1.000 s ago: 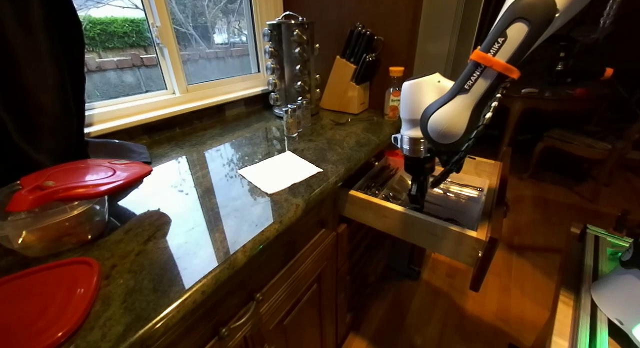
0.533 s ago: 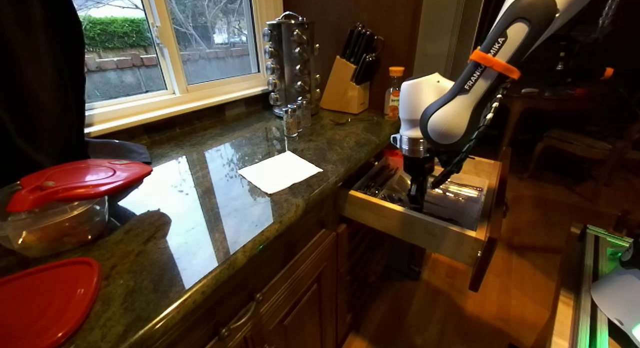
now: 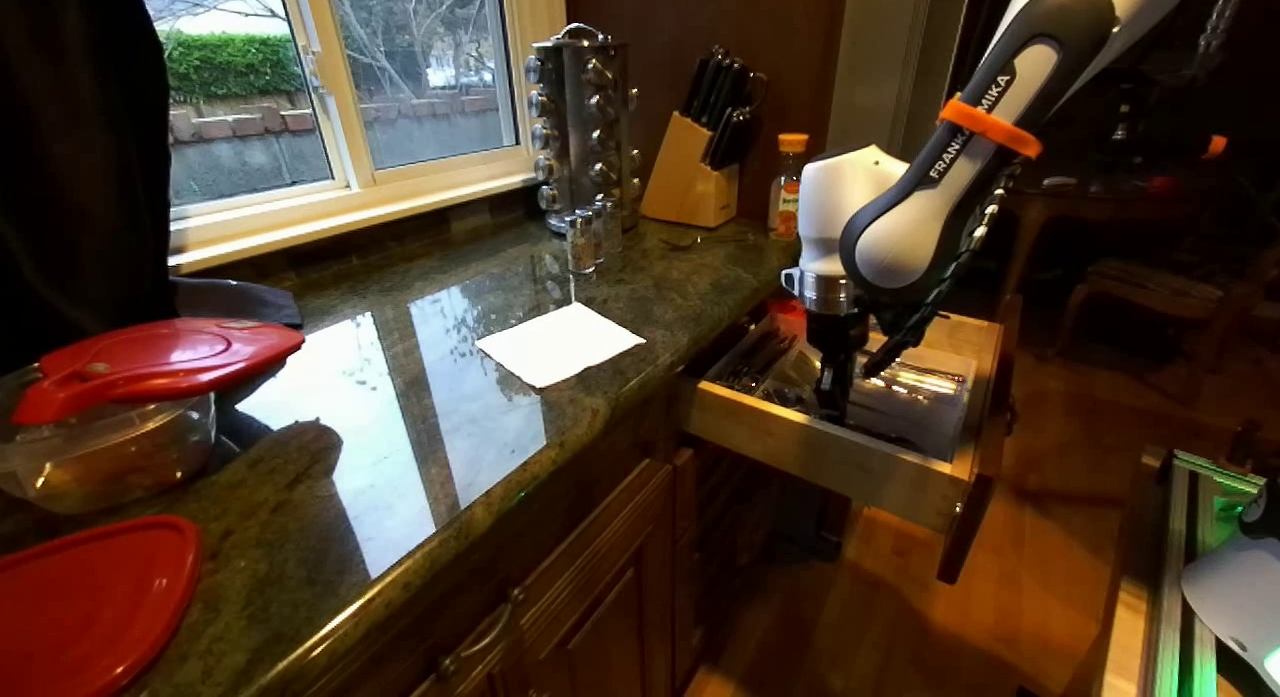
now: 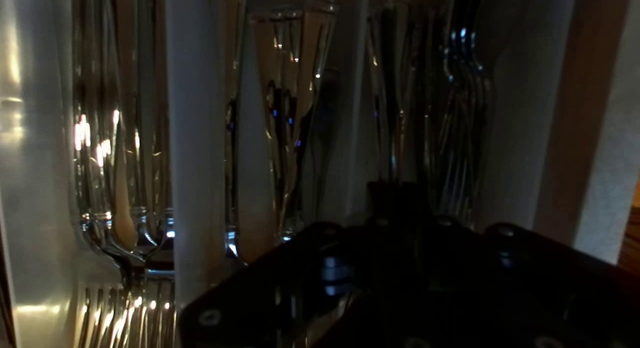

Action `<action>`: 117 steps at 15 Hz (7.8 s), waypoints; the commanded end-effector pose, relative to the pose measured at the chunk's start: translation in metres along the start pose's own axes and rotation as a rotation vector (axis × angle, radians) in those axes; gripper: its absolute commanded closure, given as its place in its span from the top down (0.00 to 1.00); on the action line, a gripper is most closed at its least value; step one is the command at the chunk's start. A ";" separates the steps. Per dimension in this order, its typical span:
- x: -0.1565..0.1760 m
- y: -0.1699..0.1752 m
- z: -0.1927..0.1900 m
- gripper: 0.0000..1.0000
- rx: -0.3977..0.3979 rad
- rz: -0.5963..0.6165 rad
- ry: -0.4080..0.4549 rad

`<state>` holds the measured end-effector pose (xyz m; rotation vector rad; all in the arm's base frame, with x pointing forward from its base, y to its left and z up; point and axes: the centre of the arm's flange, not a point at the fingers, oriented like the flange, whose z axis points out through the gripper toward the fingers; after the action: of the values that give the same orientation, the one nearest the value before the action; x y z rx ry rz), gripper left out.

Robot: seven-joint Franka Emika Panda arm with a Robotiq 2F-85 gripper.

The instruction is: Remove some spoons from the cutlery holder and put them on the counter.

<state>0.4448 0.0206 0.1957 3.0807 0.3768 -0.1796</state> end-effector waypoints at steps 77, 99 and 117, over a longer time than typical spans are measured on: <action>0.150 -0.039 -0.208 0.02 -0.261 -1.028 -0.153; 0.245 -0.071 -0.174 0.70 -0.215 -1.284 -0.085; 0.090 -0.054 -0.276 1.00 -0.255 -0.474 0.066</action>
<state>0.5976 0.1188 0.4583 2.6709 1.2468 -0.0110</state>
